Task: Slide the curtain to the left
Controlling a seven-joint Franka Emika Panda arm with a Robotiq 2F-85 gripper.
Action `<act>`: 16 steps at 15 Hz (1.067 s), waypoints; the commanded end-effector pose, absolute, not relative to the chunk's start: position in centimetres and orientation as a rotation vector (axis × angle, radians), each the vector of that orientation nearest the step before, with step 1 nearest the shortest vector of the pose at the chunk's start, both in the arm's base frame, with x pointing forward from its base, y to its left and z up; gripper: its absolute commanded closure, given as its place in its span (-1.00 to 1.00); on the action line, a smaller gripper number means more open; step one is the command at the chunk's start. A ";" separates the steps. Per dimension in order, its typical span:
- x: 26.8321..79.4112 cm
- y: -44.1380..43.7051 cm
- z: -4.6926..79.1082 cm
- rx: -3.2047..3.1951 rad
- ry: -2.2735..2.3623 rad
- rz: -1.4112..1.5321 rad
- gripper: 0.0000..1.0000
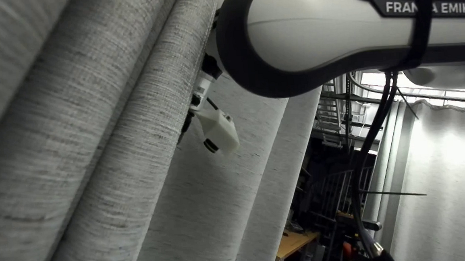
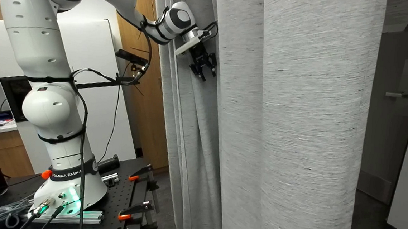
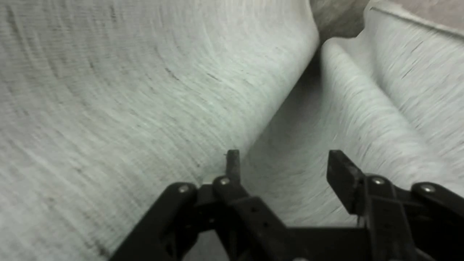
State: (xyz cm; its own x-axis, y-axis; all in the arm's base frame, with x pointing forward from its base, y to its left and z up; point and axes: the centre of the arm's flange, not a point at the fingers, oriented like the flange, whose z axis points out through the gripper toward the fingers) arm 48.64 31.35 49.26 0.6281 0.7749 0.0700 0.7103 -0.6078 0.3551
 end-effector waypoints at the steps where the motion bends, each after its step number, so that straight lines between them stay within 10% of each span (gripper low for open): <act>1: 47.8 28.2 50.2 2.636 1.143 0.116 -0.90; 16: 35.4 7.2 59.1 3.050 0.263 0.325 -1.00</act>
State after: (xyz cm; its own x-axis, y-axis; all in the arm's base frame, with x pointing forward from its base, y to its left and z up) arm 39.82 12.61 56.78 0.9440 0.2973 0.1430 0.2831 -0.9526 0.1113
